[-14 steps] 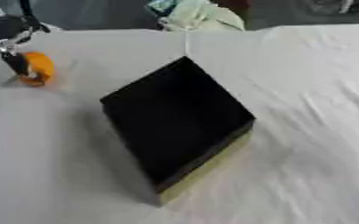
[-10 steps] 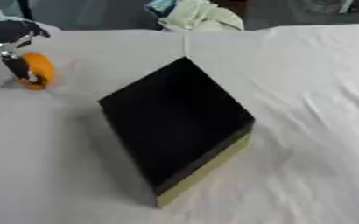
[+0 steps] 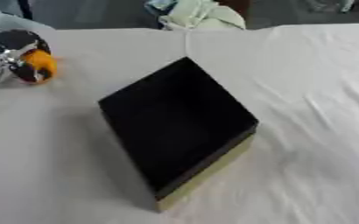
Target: Pick up objects on the table and place them in the box.
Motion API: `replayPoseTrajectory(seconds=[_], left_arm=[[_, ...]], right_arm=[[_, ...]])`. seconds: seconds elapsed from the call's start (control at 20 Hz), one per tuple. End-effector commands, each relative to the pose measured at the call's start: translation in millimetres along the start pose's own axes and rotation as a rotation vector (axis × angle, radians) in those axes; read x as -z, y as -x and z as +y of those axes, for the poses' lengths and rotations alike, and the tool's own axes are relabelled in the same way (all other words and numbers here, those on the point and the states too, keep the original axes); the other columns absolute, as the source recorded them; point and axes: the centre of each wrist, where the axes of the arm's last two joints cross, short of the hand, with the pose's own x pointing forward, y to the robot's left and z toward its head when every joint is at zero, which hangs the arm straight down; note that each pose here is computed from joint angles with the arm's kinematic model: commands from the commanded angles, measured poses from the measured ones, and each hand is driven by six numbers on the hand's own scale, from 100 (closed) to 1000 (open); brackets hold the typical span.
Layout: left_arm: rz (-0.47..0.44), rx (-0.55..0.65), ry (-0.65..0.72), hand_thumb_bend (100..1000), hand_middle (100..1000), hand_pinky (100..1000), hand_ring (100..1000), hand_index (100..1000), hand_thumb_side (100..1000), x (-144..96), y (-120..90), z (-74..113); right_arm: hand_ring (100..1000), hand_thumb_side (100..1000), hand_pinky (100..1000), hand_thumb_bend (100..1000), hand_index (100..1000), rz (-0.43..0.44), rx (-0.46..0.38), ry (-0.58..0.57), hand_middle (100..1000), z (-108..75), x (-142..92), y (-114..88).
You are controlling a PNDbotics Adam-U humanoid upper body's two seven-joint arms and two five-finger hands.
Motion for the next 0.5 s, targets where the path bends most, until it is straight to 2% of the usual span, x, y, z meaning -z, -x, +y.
replayPoseTrajectory(seconds=[0.05, 0.1, 0.3, 0.5], left_arm=[[0.022, 0.01, -0.019, 589, 564, 320, 528, 626, 100, -3.1, 8.7, 12.8], [0.023, 0.019, -0.022, 587, 520, 261, 486, 579, 100, -3.2, 8.7, 13.6], [0.026, 0.04, -0.033, 600, 438, 158, 398, 482, 100, -3.4, 9.0, 11.9], [0.018, 0.044, -0.063, 612, 412, 128, 368, 456, 100, -3.6, 9.5, 14.6]], right_arm=[[561, 869, 675, 100, 818, -0.024, -0.006, -0.001, 608, -4.8, 5.0, -4.0], [561, 869, 675, 100, 818, -0.024, -0.004, -0.002, 608, -4.6, 4.8, -3.9], [561, 869, 675, 100, 818, -0.019, 0.004, -0.006, 607, -3.2, 3.7, -3.6], [561, 868, 675, 100, 819, -0.015, 0.004, -0.01, 606, -3.4, 2.8, -3.1]])
